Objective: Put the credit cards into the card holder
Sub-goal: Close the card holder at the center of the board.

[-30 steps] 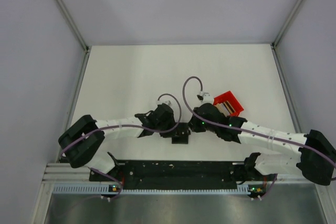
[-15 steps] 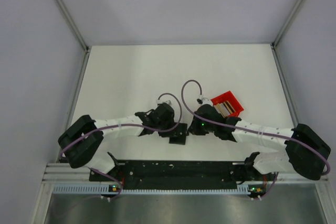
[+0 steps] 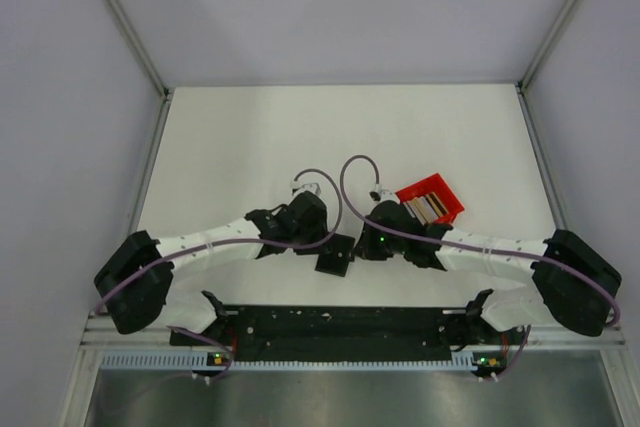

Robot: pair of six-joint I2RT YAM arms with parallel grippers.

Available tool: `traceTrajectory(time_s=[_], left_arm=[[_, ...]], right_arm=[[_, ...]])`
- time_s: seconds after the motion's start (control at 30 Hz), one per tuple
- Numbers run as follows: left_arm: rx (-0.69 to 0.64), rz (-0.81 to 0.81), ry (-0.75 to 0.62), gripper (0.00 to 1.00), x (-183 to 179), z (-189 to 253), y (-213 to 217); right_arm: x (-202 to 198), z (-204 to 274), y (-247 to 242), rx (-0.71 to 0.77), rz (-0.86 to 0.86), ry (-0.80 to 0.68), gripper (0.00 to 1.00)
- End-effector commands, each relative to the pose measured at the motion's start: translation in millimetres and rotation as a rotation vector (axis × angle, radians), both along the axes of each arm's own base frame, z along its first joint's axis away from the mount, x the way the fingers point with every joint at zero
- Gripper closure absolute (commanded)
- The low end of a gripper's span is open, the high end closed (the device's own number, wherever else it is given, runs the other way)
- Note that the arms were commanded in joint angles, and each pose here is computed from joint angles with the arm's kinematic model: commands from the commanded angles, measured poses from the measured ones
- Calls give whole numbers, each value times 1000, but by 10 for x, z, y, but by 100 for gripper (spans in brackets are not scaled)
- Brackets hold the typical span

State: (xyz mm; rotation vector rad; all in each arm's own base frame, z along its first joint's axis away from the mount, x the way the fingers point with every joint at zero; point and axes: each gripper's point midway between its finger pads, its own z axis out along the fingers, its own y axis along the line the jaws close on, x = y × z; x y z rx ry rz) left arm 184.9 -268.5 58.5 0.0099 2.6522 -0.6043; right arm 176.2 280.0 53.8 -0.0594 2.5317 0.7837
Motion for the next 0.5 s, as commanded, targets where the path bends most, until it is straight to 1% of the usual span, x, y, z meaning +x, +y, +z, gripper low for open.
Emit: traceTrajectory(time_s=[0.0,0.07,0.23,0.47], left_arm=[[44,20,-50,61,57,56,121],[56,15,-36,62,15,-21,153],[32,6,7,66,-87,-202,149],[28,1,58,69,-172,-380,138]], right_arm=[[-16,74,145,48,13,-10,100],[-47,73,170,48,21,-13,100],[-51,34,191,35,25,-7,100],[5,20,193,7,24,-22,100]])
